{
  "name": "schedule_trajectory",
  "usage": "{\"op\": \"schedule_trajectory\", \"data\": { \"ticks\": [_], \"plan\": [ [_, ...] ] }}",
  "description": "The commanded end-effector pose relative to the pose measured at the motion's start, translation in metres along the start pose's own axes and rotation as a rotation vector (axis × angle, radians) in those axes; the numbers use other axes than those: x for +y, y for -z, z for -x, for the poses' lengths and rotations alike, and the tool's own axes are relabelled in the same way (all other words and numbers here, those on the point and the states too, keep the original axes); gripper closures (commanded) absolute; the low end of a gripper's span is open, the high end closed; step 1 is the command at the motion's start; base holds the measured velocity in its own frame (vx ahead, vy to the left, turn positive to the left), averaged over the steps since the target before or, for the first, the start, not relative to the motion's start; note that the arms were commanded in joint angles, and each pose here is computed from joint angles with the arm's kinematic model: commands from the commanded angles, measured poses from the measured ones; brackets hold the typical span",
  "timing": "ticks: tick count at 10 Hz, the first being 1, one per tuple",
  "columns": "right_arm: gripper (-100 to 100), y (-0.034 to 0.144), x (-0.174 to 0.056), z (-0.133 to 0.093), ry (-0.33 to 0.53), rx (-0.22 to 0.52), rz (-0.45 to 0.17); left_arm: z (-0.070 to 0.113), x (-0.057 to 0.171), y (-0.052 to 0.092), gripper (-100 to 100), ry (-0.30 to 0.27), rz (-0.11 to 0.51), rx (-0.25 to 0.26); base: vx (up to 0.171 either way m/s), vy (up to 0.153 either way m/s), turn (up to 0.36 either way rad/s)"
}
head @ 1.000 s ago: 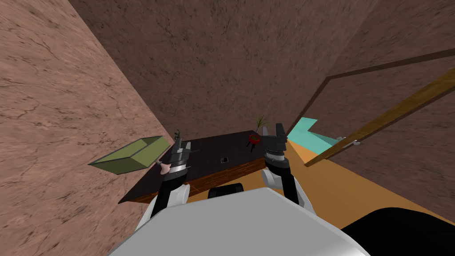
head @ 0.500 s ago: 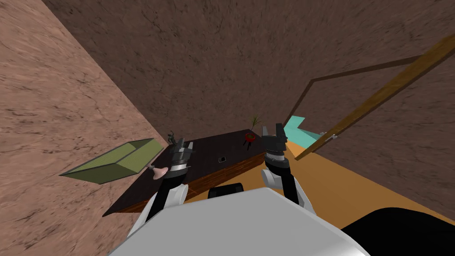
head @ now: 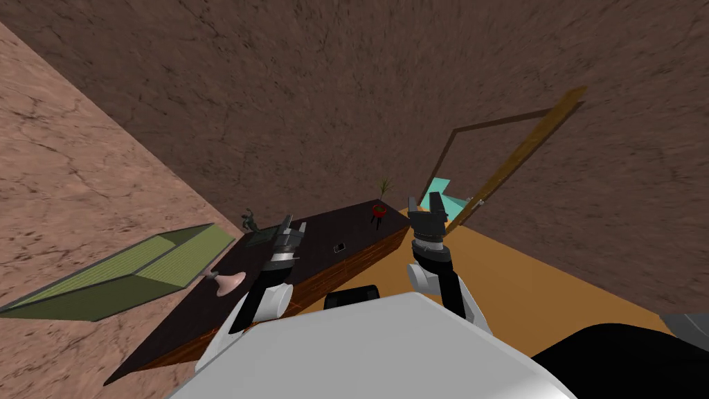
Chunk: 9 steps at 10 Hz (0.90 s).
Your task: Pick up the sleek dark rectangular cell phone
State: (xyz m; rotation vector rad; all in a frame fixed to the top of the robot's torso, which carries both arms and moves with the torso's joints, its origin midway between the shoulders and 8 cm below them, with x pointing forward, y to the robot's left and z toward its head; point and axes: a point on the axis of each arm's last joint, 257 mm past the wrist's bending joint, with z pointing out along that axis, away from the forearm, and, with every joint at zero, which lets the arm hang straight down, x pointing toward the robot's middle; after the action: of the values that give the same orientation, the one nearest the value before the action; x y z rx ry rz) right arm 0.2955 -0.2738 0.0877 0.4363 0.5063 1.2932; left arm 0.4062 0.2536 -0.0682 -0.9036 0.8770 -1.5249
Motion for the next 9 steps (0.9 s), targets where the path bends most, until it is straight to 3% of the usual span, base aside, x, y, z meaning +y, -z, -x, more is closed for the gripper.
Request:
{"op": "schedule_trajectory", "data": {
  "ticks": [1, 3, 5, 8, 9],
  "plan": [
    [0, 0.0, 0.0, 0.0, 0.0, 0.0, 0.0, 0.001, 0.013, -0.004, -100, 0.056, 0.034, 0.007, -0.027, -0.011, -0.162],
    [0, 0.0, 0.0, 0.0, 0.0, 0.0, 0.0, 0.002, 0.024, -0.006, -100, 0.102, 0.067, 0.012, -0.04, -0.013, -0.237],
    [0, 0.0, 0.0, 0.0, 0.0, 0.0, 0.0, 0.005, 0.051, -0.01, -100, 0.179, 0.146, 0.021, -0.036, -0.022, -0.282],
    [0, 0.0, 0.0, 0.0, 0.0, 0.0, 0.0, 0.009, 0.066, -0.011, -100, 0.243, 0.19, 0.014, -0.028, -0.02, -0.154],
    [0, 0.0, 0.0, 0.0, 0.0, 0.0, 0.0, 0.011, 0.082, -0.011, -100, 0.288, 0.239, 0.009, -0.024, -0.023, -0.214]
  ]
}}
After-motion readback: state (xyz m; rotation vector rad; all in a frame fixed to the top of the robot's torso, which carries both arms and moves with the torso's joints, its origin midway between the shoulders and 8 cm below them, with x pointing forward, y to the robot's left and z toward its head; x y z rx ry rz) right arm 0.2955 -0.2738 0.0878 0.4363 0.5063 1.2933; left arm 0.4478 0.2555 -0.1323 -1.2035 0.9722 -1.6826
